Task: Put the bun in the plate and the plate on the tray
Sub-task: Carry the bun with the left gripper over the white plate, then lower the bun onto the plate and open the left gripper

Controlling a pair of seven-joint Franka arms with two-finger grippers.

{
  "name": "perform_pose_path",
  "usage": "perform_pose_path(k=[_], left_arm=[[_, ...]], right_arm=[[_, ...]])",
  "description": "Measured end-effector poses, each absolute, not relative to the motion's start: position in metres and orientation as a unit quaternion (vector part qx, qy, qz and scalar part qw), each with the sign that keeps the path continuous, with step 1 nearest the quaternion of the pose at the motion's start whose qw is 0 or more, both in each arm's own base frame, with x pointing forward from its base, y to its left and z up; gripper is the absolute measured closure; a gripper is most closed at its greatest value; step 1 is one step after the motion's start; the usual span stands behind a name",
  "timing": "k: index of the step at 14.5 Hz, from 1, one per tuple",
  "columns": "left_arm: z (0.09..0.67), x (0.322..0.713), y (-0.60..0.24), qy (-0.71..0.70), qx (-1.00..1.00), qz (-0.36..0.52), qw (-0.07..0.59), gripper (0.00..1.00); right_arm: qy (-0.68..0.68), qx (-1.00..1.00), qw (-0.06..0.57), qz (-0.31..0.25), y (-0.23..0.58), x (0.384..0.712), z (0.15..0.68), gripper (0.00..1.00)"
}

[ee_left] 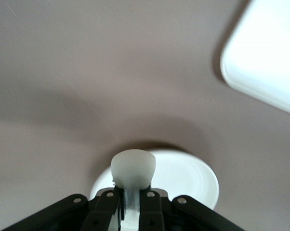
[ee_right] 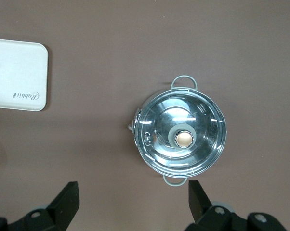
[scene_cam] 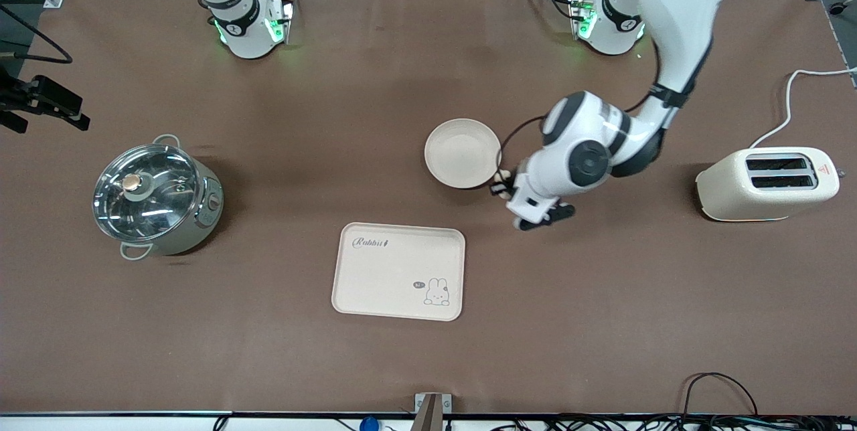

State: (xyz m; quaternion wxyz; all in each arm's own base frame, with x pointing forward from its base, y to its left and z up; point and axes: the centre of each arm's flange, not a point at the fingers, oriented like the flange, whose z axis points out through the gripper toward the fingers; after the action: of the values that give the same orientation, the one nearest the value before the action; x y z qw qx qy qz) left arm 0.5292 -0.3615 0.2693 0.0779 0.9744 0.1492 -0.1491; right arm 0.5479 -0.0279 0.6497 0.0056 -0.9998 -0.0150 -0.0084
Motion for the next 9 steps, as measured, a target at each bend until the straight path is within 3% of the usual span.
perform_pose_path(k=[9], left_arm=[[0.213, 0.442, -0.447, 0.119, 0.972, -0.199, 0.027, 0.81]], right_arm=[[-0.015, -1.0, 0.006, -0.008, -0.028, 0.548, 0.65, 0.0]])
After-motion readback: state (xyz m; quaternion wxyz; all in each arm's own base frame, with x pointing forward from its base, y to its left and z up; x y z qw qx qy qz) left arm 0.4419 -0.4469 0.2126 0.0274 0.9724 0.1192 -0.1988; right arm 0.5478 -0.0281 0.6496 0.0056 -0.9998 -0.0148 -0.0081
